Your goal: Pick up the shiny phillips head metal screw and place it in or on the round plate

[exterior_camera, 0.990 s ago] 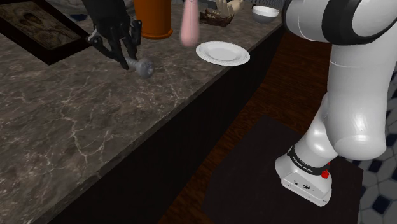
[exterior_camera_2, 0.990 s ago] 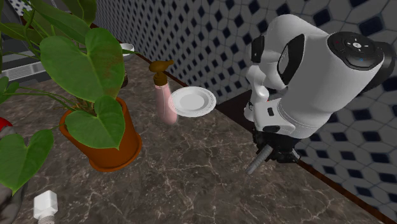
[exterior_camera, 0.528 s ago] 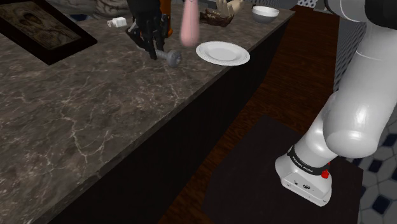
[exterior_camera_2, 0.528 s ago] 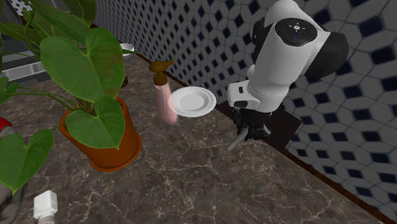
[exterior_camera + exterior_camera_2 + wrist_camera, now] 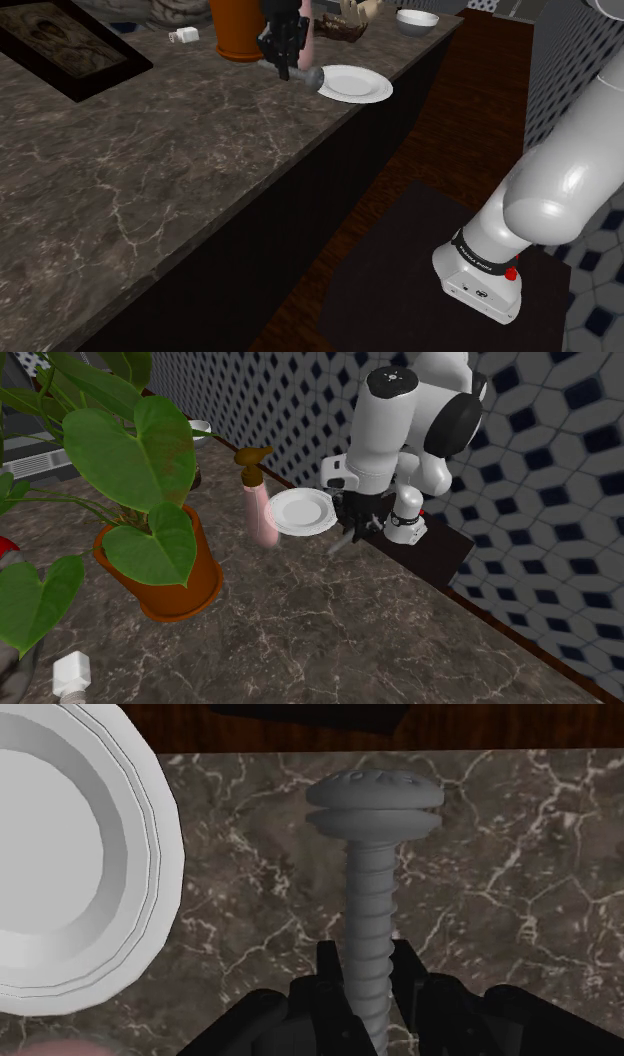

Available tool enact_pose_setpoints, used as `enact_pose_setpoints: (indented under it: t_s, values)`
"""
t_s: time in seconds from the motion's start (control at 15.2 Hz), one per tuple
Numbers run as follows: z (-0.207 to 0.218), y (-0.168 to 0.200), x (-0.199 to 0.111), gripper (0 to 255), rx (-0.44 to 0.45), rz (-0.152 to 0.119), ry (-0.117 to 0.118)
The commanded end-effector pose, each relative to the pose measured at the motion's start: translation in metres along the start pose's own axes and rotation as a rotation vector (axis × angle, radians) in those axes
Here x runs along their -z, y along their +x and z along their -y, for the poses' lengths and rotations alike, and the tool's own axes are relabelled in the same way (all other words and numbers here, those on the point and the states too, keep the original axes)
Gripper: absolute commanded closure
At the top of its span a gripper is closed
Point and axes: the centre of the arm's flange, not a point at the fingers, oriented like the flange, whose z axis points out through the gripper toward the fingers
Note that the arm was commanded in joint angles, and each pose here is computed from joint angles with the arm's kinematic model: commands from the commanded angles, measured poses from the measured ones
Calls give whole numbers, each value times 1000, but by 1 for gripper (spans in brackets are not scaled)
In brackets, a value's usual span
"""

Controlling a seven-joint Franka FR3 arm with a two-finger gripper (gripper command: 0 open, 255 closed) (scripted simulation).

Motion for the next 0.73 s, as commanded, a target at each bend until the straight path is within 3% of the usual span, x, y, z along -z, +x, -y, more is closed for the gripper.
enact_pose_setpoints:
  t_s: [0.0, 0.66]
  values:
    - [-26, -3, -4, 255, 1, 0, 1]
    - [-155, -26, -22, 255, 1, 0, 1]
